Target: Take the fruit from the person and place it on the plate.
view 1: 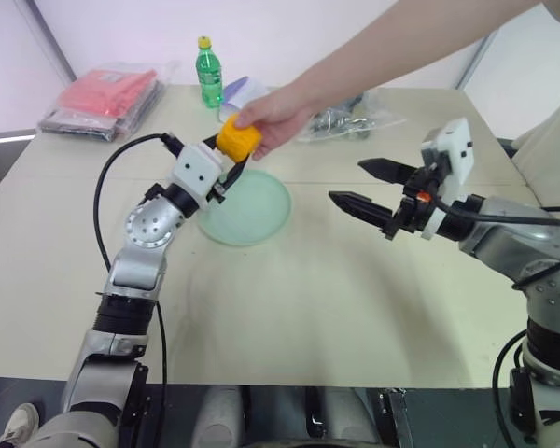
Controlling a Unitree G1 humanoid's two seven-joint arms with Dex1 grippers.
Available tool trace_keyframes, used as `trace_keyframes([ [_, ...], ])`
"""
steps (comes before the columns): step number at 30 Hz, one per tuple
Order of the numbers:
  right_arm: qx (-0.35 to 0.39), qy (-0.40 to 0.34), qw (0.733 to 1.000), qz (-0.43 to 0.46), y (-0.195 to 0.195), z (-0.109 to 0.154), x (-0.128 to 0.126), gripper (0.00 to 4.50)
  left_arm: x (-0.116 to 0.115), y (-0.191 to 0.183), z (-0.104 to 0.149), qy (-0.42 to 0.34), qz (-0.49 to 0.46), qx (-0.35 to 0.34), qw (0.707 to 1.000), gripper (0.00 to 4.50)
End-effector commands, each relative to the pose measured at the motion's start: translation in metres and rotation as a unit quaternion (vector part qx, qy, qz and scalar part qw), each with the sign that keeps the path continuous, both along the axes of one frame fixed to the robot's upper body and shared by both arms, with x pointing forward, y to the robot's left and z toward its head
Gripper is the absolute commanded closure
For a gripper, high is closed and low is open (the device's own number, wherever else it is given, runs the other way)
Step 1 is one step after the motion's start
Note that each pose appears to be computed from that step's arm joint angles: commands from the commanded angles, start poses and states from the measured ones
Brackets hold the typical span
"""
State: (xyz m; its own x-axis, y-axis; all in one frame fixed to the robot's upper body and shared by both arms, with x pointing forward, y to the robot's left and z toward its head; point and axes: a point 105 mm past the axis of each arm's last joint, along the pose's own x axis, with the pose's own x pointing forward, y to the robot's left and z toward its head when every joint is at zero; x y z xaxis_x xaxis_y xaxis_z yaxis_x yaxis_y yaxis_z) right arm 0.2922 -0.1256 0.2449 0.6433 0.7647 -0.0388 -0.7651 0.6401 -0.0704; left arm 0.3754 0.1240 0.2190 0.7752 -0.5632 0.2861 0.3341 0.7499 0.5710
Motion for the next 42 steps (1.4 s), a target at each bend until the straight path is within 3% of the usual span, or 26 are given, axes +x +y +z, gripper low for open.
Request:
trace_keyframes([
  [1, -0.001, -0.029, 1.0, 0.004, 0.001, 0.011, -0.005, 0.0, -0.005, -0.006, 0.013, -0.03, -0.015, 0.011, 0.999, 2.56],
  [4, -0.002, -0.03, 1.0, 0.005, 0.001, 0.011, -0.003, 0.0, -0.01, -0.007, 0.003, -0.001, -0.028, 0.024, 0.999, 2.56],
  [8, -0.002, -0.028, 1.0, 0.007, 0.002, 0.009, -0.003, 0.0, -0.014, -0.001, -0.025, 0.102, -0.034, 0.02, 0.994, 2.56],
  [13, -0.012, -0.025, 1.0, 0.009, 0.003, 0.004, -0.003, 0.0, -0.018, 0.006, -0.048, 0.214, -0.032, -0.035, 0.976, 2.56],
  [24, -0.04, -0.011, 0.999, 0.004, 0.003, -0.013, -0.008, 0.0, -0.015, 0.006, -0.087, 0.311, -0.013, -0.024, 0.95, 2.56],
  [25, -0.04, -0.011, 0.999, 0.002, 0.003, -0.014, -0.008, 0.0, -0.015, 0.007, -0.087, 0.313, -0.012, -0.025, 0.949, 2.06],
  [29, -0.045, -0.01, 0.999, 0.0, 0.002, -0.015, -0.009, 0.0, -0.014, 0.005, -0.078, 0.295, -0.03, -0.051, 0.954, 0.05],
  [35, -0.046, -0.007, 0.999, 0.003, 0.001, -0.016, -0.009, 0.0, -0.022, 0.005, -0.052, 0.268, -0.067, -0.086, 0.957, 0.05],
  [39, -0.05, -0.005, 0.999, 0.004, 0.0, -0.017, -0.006, 0.0, -0.039, 0.015, -0.02, 0.249, -0.094, -0.104, 0.958, 0.05],
  [42, -0.059, 0.0, 0.998, 0.014, -0.001, -0.019, -0.004, 0.0, -0.068, 0.034, 0.0, 0.243, -0.093, -0.07, 0.963, 0.05],
])
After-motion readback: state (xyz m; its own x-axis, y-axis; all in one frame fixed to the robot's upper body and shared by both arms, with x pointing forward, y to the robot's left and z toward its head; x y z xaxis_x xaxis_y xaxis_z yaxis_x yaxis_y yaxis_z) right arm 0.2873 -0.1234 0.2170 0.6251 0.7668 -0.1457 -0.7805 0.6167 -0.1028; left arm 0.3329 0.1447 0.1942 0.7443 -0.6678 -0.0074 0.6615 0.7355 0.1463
